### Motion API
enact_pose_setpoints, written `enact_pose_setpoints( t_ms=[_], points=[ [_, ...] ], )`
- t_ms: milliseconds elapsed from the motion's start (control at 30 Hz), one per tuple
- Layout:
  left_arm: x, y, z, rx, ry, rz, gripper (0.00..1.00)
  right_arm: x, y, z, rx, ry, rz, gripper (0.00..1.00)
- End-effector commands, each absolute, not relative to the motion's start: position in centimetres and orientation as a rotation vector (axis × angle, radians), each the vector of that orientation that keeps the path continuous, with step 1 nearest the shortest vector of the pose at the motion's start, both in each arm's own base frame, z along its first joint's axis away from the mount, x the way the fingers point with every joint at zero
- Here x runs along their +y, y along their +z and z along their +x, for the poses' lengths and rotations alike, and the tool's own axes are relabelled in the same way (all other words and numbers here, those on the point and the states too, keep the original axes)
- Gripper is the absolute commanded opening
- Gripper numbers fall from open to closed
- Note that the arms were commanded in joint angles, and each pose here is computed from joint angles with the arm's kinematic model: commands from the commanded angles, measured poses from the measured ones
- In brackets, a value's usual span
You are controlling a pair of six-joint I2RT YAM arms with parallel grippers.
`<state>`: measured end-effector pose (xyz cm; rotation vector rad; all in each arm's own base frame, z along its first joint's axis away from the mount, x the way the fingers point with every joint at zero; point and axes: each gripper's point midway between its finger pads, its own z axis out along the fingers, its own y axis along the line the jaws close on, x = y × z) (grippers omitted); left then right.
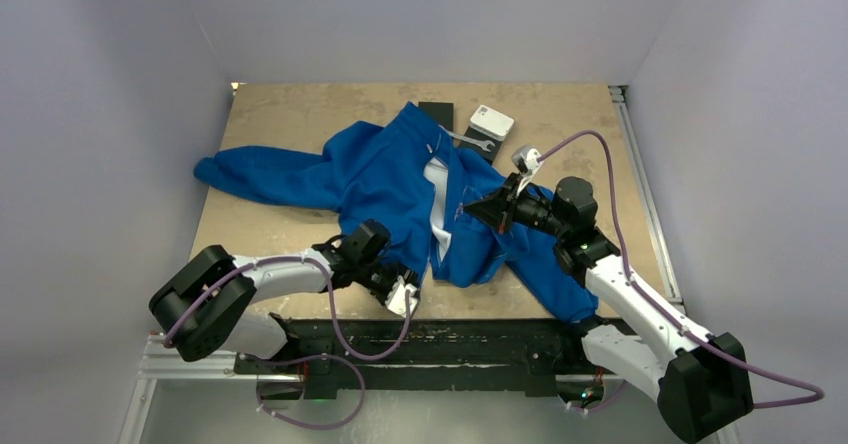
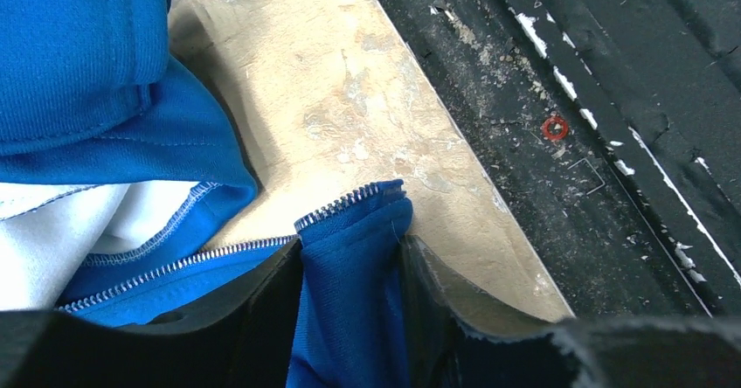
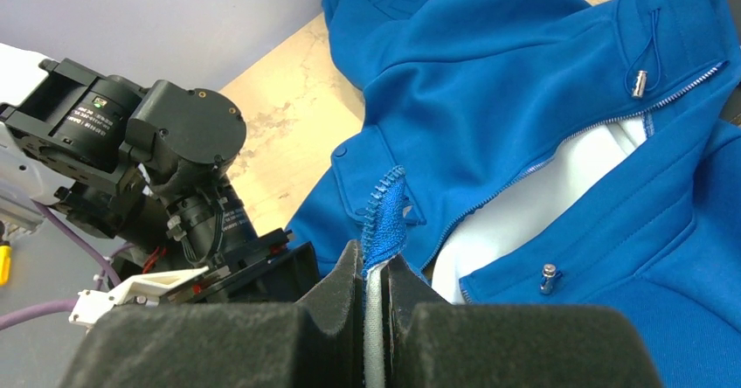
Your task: Zip up the jacket
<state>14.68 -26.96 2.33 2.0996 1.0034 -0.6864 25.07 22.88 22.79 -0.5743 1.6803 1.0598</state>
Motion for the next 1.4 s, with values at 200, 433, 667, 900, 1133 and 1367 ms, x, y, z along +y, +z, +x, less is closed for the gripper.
enact_pose_setpoints(
  t_ms=[200,433,667,900,1133,1367],
  points=[
    [-27.2,2.8,15.1,0.978,-0.65,2.075,0.32,23.0,23.8,25.1,1.638,1.072,-0.586,0.0],
    [-26.8,3.0,15.0,1.012,-0.651,2.065,0.37,23.1,23.9,25.0,1.635,1.081,-0.599,0.0],
    [-27.3,3.6,16.0,1.056,-0.623,2.029,0.13,23.3,23.8,24.9,1.634,1.093,-0.612,0.0],
    [-28.8,9.8,18.0,1.218,-0.723,1.883,0.0,24.3,24.3,22.8,1.566,1.186,-0.758,0.0],
    [-27.0,17.9,18.4,1.292,-0.863,1.752,0.0,25.4,26.6,18.4,1.372,1.397,-1.037,0.0],
    [-27.0,24.5,17.3,1.211,-0.898,1.641,0.0,26.2,28.9,16.4,1.253,1.523,-1.166,0.0]
  ],
)
